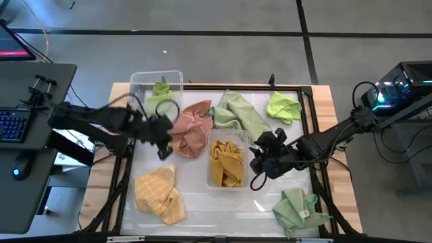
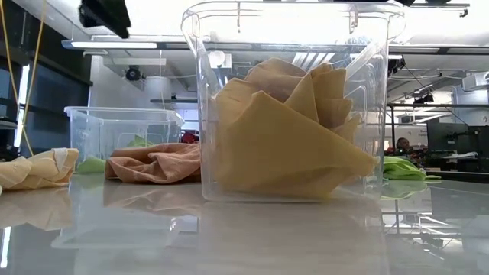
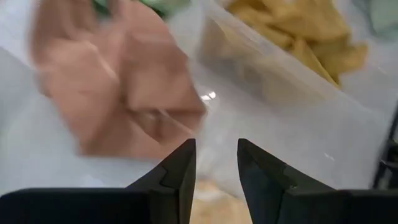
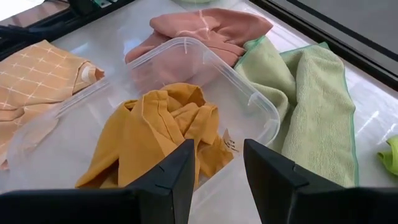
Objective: Sort towels by color in basket
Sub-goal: Put the yellow towel into the bottom transparent bin, then put the bottom dark green towel into the top transparent bin
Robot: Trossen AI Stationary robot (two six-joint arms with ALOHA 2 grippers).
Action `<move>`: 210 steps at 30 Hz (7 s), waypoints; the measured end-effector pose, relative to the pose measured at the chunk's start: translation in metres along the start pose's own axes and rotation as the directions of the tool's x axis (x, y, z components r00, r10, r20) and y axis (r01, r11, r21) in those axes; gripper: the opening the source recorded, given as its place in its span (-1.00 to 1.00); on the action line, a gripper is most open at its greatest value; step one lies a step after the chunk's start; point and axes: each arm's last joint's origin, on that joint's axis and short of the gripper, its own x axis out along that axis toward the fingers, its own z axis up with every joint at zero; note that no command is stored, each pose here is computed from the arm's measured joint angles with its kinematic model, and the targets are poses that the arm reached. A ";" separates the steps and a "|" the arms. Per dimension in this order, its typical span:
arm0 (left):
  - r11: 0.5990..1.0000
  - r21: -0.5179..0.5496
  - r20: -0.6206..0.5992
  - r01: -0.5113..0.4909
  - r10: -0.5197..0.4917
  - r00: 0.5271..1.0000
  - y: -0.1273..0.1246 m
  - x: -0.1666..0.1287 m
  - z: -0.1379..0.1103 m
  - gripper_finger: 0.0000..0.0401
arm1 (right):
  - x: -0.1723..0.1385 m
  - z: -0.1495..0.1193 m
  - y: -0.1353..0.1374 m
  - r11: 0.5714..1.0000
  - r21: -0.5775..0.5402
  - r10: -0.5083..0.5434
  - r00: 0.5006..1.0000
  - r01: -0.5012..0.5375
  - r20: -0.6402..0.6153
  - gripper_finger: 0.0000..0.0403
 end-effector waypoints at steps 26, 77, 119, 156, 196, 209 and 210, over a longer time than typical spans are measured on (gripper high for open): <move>0.960 0.204 -0.607 -0.194 0.280 0.744 -0.125 0.135 -0.147 0.51 | -0.008 -0.007 0.006 0.999 -0.010 0.036 0.999 -0.036 0.004 -0.34; 0.976 -0.017 0.523 -0.215 0.192 0.831 -0.098 -0.073 0.024 -0.98 | 0.025 0.122 0.016 0.791 -0.278 0.596 0.583 -0.546 0.552 0.34; 0.842 0.444 0.503 -0.306 0.049 0.863 -0.006 -0.090 0.115 -0.17 | 0.029 0.112 -0.009 0.919 0.142 0.390 0.906 -0.369 -0.168 -0.94; 0.856 0.419 0.503 -0.302 0.058 0.862 -0.007 -0.109 0.092 -0.15 | 0.082 0.115 0.010 0.924 0.347 0.334 0.786 -0.163 -0.520 -0.31; 0.900 0.344 0.473 -0.267 0.080 0.878 -0.006 -0.105 0.091 -0.15 | 0.145 0.075 0.028 0.933 0.151 0.336 0.646 -0.326 -0.685 -0.65; 0.936 0.229 0.188 -0.267 0.226 0.956 0.008 -0.041 0.039 -0.15 | 0.037 0.081 0.020 0.985 -0.171 -0.093 0.897 0.019 -0.433 -0.25; 0.937 0.241 0.173 -0.253 0.215 0.961 0.008 -0.032 0.035 -0.15 | 0.028 0.081 0.016 0.988 -0.145 -0.112 0.906 0.057 -0.407 -0.24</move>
